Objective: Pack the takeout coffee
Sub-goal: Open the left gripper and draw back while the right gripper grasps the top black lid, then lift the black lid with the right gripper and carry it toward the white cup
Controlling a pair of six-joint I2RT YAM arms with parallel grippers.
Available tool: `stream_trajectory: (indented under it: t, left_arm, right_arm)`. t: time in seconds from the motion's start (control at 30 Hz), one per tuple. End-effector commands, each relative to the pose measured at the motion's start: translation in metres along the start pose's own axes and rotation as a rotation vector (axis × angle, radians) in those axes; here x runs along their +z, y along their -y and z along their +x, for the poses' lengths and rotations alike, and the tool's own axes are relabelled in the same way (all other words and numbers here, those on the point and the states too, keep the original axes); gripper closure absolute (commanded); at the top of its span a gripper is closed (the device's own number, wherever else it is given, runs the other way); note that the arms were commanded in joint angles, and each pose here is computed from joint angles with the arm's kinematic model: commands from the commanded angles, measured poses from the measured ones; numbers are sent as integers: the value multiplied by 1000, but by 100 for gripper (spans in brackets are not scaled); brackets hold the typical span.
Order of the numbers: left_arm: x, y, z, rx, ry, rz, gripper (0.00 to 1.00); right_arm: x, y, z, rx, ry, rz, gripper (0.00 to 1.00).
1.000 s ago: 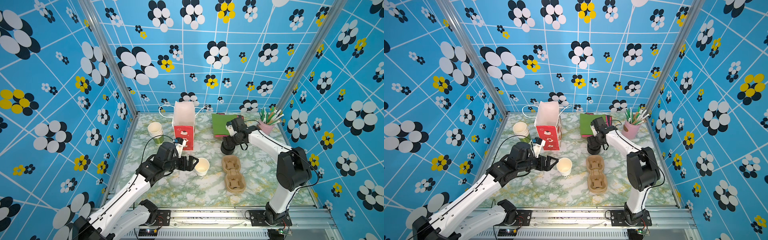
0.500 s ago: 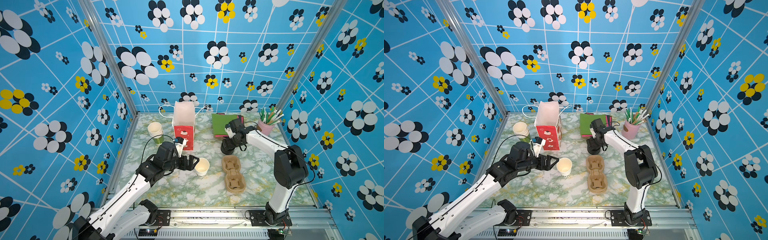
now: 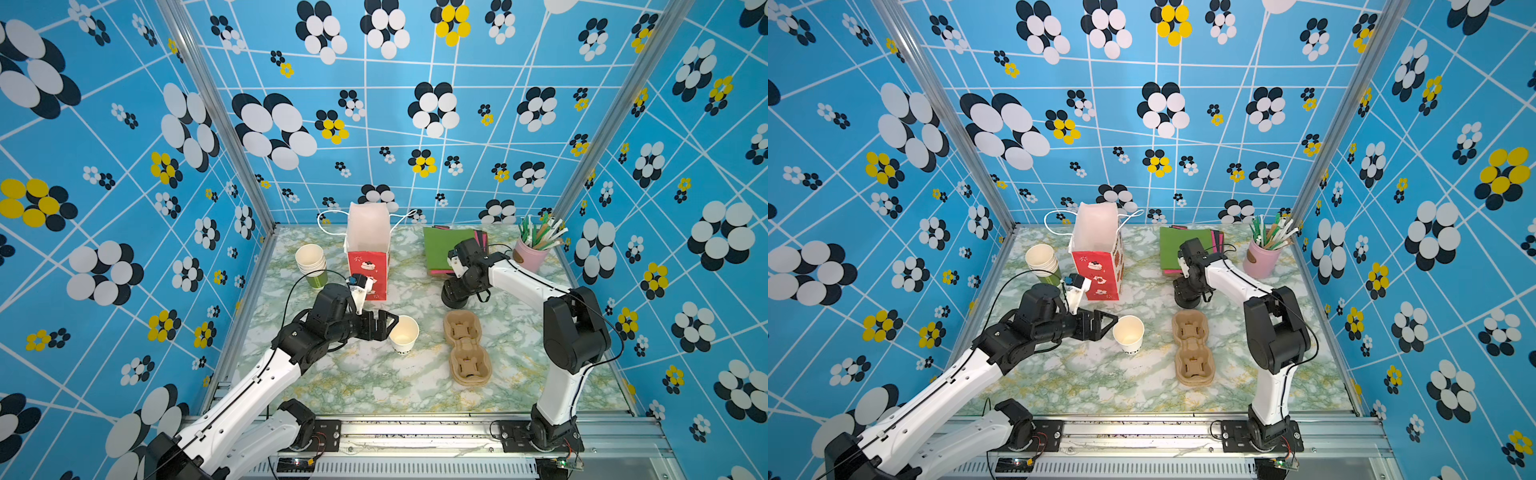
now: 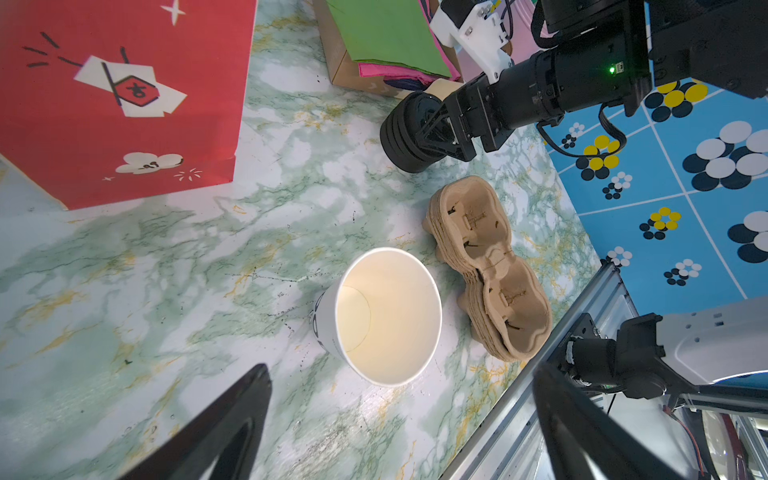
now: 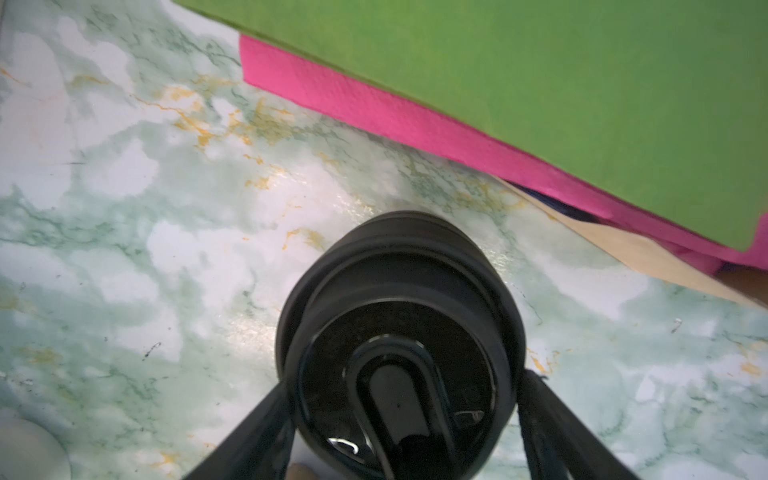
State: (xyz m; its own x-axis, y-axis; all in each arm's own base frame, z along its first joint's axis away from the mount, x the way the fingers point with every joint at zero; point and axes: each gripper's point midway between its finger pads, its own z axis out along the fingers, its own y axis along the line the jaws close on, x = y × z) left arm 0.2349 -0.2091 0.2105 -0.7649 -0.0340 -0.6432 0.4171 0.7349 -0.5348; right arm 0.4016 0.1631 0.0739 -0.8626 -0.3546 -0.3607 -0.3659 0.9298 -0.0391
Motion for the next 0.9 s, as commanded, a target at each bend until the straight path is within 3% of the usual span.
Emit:
stream_trajectory:
  t: [0.0,0.17,0.6,0.87]
  left_arm:
    - [-1,1,1,-4,10,10,1]
    - [-2,1,2,-8,12,8,1]
    - [-2,-1,3,-14,16,5,1]
    - [-2,-1,3,-14,20,4,1]
  right_arm:
    - [2,-1,9,-17,-47,14,24]
    - [-7,1,4,-17,-26,23,31]
    - [-35,3,-7,-6,34,30,31]
    - [-30,3,-1,-14,6,29,33]
